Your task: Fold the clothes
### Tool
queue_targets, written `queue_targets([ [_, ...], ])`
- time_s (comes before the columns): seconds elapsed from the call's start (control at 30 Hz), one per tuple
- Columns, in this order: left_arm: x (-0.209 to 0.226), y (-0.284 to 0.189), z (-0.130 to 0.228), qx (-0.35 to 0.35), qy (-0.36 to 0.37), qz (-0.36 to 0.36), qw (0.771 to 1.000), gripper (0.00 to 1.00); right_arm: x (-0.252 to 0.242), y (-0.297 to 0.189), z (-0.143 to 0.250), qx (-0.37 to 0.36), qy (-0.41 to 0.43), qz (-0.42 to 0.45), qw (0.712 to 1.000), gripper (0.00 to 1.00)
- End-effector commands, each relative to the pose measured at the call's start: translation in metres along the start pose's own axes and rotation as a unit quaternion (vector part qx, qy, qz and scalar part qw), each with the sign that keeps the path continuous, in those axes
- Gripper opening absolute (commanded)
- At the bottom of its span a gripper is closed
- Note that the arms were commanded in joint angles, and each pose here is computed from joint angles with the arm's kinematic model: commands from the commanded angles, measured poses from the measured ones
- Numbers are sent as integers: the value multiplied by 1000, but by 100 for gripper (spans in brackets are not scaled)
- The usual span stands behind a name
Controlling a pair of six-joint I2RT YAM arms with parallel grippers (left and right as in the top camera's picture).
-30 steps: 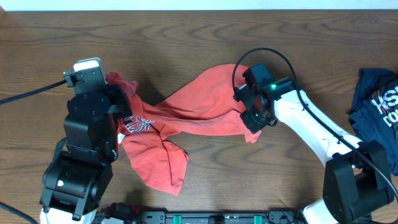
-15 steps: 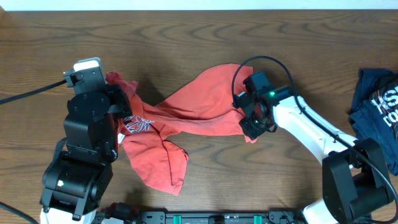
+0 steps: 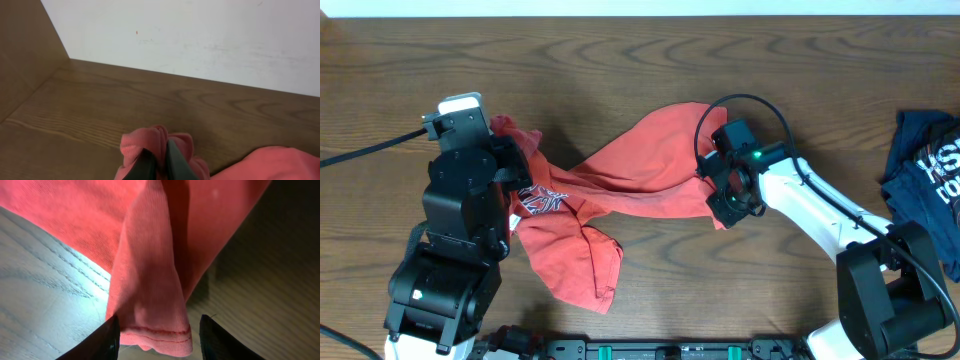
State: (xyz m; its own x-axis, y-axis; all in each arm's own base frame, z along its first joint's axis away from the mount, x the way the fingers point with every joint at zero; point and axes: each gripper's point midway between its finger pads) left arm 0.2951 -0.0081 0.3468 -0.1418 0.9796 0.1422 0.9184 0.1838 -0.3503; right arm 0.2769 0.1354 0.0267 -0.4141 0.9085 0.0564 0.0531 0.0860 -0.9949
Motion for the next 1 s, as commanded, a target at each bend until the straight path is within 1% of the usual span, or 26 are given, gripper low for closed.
queue_targets([
  [0.0, 2, -1, -1, -4, 2, -1, 1000, 6, -3, 4, 5, 6, 8, 0, 1000, 50],
  [0.07, 2, -1, -2, -5, 1, -1, 1000, 6, -3, 4, 5, 6, 8, 0, 1000, 49],
  [0.17, 2, -1, -2, -6, 1, -1, 1000, 6, -2, 4, 4, 3, 8, 0, 1000, 44],
  [0.27, 2, -1, -2, -6, 1, -1, 1000, 6, -2, 4, 4, 3, 8, 0, 1000, 26],
  [0.33, 2, -1, -2, -6, 1, -1, 1000, 6, -3, 4, 4, 3, 9, 0, 1000, 11],
  [0.37, 2, -1, -2, -6, 1, -1, 1000, 6, -3, 4, 4, 3, 10, 0, 1000, 2],
  [0.43, 2, -1, -2, -6, 1, -1, 1000, 6, -3, 4, 3, 2, 11, 0, 1000, 1],
  [0.6, 2, -1, -2, -6, 1, -1, 1000, 6, -3, 1, -1, -6, 39, 0, 999, 1],
  [0.7, 1, -1, -1, -4, 2, 0, 1000, 6, -3, -13, -12, -28, 59, 0, 998, 1],
  [0.8, 0, -2, -4, -9, -1, 5, 1000, 6, -7, -44, -29, -71, 67, 4, 995, 1],
  [0.9, 1, -5, -12, -26, -8, 5, 1000, 6, -29, -93, -47, -133, 122, 44, 983, 1],
  [0.97, 3, -10, -21, -47, -18, 6, 999, 6, -51, -135, -54, -182, 173, 76, 965, 1],
])
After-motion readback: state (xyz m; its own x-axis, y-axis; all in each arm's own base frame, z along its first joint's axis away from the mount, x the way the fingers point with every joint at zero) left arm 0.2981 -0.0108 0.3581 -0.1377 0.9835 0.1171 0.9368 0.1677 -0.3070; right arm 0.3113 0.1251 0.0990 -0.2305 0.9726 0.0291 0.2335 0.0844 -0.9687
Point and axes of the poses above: each gripper's point midway between its finger pads, its own y axis out along the fingers, its own x axis along the line the jaws close on, z = x × y, and after that the axes turned 11 degrees about y, right-handed
